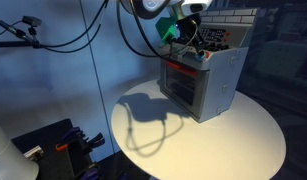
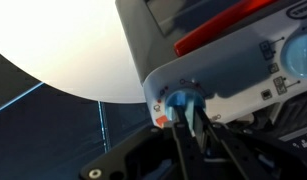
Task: Twist the knob on the stove
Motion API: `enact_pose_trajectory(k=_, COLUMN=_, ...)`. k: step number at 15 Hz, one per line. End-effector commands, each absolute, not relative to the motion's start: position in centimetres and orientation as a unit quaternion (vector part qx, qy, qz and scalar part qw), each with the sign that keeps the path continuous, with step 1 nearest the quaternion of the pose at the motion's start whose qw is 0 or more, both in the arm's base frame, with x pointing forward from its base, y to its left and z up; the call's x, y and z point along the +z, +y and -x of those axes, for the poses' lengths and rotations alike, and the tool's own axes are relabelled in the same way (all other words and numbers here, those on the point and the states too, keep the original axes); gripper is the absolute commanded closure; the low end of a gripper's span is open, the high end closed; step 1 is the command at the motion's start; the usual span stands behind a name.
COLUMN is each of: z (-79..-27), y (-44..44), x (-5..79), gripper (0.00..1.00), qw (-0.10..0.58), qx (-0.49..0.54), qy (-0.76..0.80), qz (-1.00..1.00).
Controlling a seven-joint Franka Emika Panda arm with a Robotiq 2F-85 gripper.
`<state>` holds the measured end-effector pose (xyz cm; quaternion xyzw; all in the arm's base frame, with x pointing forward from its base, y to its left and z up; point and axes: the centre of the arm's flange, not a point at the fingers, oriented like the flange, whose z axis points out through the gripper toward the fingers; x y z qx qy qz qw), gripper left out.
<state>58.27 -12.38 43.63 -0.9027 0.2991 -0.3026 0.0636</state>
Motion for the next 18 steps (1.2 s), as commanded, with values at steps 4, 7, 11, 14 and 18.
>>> enact_pose_trajectory(k=4, z=-58.2, y=-12.8, x=44.6, gripper=0.94, qw=0.052, qx=-0.305, qy=0.285, qz=0.907)
enact_pose_trajectory(k=7, z=-57.9, y=-12.7, x=44.8, gripper=0.94, qw=0.04, qx=-0.303, qy=0.272, qz=0.913)
enact_pose_trajectory(k=11, z=-57.6, y=-12.3, x=45.0, gripper=0.94, qw=0.014, qx=-0.298, qy=0.242, qz=0.923)
enact_pose_trajectory(k=14, z=-57.4, y=-12.1, x=45.2, gripper=0.94, qw=-0.01, qx=-0.293, qy=0.214, qz=0.932)
enact_pose_trajectory(k=18, z=-57.3, y=-11.7, x=45.3, gripper=0.94, qw=-0.039, qx=-0.288, qy=0.178, qz=0.94)
